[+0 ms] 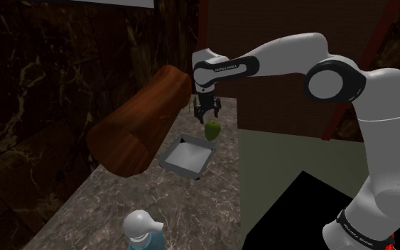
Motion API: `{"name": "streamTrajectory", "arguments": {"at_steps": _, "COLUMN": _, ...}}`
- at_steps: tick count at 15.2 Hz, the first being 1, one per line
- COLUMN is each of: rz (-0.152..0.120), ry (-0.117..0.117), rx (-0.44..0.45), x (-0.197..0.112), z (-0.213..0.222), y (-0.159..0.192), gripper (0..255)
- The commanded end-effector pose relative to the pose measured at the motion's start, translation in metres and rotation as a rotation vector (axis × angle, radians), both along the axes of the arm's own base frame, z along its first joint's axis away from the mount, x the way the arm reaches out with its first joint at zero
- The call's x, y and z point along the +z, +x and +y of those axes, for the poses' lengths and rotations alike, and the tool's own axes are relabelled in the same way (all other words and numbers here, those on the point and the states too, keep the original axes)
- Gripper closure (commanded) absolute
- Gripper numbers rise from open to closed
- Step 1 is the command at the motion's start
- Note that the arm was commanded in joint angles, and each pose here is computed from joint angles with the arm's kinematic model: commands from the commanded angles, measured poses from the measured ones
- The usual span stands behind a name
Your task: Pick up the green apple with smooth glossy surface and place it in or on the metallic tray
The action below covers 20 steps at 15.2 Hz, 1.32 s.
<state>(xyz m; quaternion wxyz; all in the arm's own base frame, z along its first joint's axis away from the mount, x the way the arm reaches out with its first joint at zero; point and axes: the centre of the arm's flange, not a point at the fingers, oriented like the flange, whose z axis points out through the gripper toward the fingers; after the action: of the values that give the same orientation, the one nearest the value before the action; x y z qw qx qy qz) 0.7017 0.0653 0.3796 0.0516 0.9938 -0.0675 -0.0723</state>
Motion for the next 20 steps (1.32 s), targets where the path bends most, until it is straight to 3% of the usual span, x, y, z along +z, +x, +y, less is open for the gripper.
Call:
{"name": "streamTrajectory", "arguments": {"at_steps": 1, "rz": -0.001, "ry": 0.0, "rx": 0.0, "x": -0.01, "z": 0.0, "y": 0.0, "gripper": 0}}
{"name": "streamTrajectory", "arguments": {"at_steps": 4, "rz": -0.001, "ry": 0.0, "rx": 0.0, "x": -0.023, "z": -0.001, "y": -0.002, "gripper": 0}}
{"name": "streamTrajectory", "arguments": {"at_steps": 11, "rz": -0.001, "ry": 0.0, "rx": 0.0, "x": -0.023, "z": -0.001, "y": -0.002, "gripper": 0}}
{"name": "streamTrajectory", "arguments": {"at_steps": 12, "rz": -0.001, "ry": 0.0, "rx": 0.0, "x": -0.023, "z": -0.001, "y": -0.002, "gripper": 255}}
{"name": "streamTrajectory", "arguments": {"at_steps": 20, "rz": -0.001, "ry": 0.0, "rx": 0.0, "x": -0.023, "z": -0.002, "y": -0.002, "gripper": 255}}
